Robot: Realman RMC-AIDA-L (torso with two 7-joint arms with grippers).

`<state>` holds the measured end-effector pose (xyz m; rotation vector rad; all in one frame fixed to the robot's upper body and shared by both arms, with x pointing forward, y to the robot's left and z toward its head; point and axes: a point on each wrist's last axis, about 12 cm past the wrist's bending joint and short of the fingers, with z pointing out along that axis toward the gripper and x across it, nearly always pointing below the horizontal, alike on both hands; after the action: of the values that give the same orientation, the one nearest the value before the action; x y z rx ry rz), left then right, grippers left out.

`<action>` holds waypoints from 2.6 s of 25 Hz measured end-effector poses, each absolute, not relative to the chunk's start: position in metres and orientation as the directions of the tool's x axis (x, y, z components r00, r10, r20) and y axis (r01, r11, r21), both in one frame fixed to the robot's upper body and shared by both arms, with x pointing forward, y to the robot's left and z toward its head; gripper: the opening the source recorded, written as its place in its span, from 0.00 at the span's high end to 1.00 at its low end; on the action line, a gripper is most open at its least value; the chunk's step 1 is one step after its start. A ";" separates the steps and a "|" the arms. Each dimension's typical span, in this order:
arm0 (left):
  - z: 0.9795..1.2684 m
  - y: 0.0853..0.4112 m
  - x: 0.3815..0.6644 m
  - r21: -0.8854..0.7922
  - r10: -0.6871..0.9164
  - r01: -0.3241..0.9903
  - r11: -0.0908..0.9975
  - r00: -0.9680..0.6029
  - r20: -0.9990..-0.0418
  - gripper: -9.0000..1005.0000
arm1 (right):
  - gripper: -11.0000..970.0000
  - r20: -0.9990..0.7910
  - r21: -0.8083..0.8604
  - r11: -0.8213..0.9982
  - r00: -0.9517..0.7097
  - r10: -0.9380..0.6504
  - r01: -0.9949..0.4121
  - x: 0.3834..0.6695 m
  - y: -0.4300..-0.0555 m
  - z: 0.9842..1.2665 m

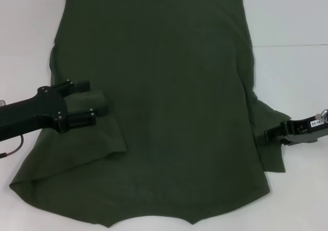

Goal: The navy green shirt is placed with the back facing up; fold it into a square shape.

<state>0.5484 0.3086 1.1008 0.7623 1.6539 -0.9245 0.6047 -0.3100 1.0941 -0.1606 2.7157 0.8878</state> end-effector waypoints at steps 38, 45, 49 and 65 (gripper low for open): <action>1.101 0.310 0.549 -0.209 0.030 0.837 0.506 -0.260 -0.965 0.08 | 0.89 -0.324 0.543 0.813 -0.946 -0.026 -0.208 0.608 -0.311 1.096; 1.103 0.311 0.551 -0.206 0.027 0.836 0.509 -0.255 -0.967 0.08 | 0.97 -0.351 0.527 0.813 -0.935 -0.055 -0.246 0.613 -0.324 1.114; 1.105 0.311 0.552 -0.204 0.029 0.835 0.511 -0.254 -0.967 0.08 | 0.96 -0.404 0.517 0.798 -0.910 -0.092 -0.310 0.618 -0.332 1.138; 1.111 0.316 0.553 -0.217 0.016 0.818 0.532 -0.266 -0.964 0.08 | 0.92 -0.528 0.356 0.763 -0.790 -0.311 -0.539 0.651 -0.301 1.193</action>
<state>0.5533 0.3164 1.1111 0.7133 1.6697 -0.9099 0.6510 -0.3007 1.1932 -0.6433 2.5151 0.6978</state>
